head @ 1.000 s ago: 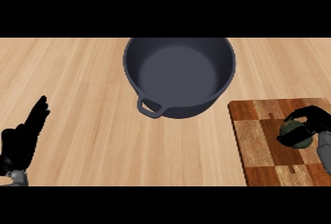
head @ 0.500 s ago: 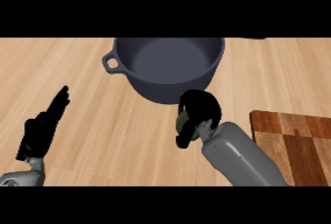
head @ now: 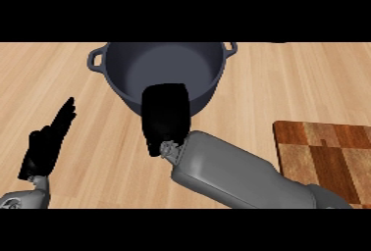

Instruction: Pick the squash from the cutting board and place it in the pot

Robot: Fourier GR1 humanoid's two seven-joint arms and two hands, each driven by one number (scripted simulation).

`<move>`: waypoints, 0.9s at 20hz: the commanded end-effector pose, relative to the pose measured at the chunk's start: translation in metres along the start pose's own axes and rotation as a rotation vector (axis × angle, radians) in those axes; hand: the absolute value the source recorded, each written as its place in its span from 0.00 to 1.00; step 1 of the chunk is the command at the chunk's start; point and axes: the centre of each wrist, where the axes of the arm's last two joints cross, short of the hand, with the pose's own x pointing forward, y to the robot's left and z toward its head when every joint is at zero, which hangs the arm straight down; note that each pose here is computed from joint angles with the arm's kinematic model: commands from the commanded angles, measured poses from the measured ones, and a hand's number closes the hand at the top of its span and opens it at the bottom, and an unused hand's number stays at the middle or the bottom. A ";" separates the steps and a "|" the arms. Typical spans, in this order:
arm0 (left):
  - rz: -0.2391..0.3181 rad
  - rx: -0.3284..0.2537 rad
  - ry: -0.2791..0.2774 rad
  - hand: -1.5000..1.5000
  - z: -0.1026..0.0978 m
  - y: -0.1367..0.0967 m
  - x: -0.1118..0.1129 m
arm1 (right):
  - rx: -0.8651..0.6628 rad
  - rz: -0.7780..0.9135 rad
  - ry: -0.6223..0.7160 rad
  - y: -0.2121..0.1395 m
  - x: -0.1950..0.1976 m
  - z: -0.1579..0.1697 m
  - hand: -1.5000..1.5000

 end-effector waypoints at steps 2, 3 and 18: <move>-0.003 0.005 0.002 0.50 0.004 0.004 -0.001 | -0.284 0.002 0.127 -0.033 0.033 0.000 1.00; 0.003 0.040 0.008 0.50 -0.001 0.009 -0.002 | -0.316 -0.028 0.124 -0.035 0.035 0.002 1.00; 0.009 0.067 0.024 0.50 0.010 -0.002 -0.002 | -0.448 -0.300 0.149 -0.079 0.029 -0.043 1.00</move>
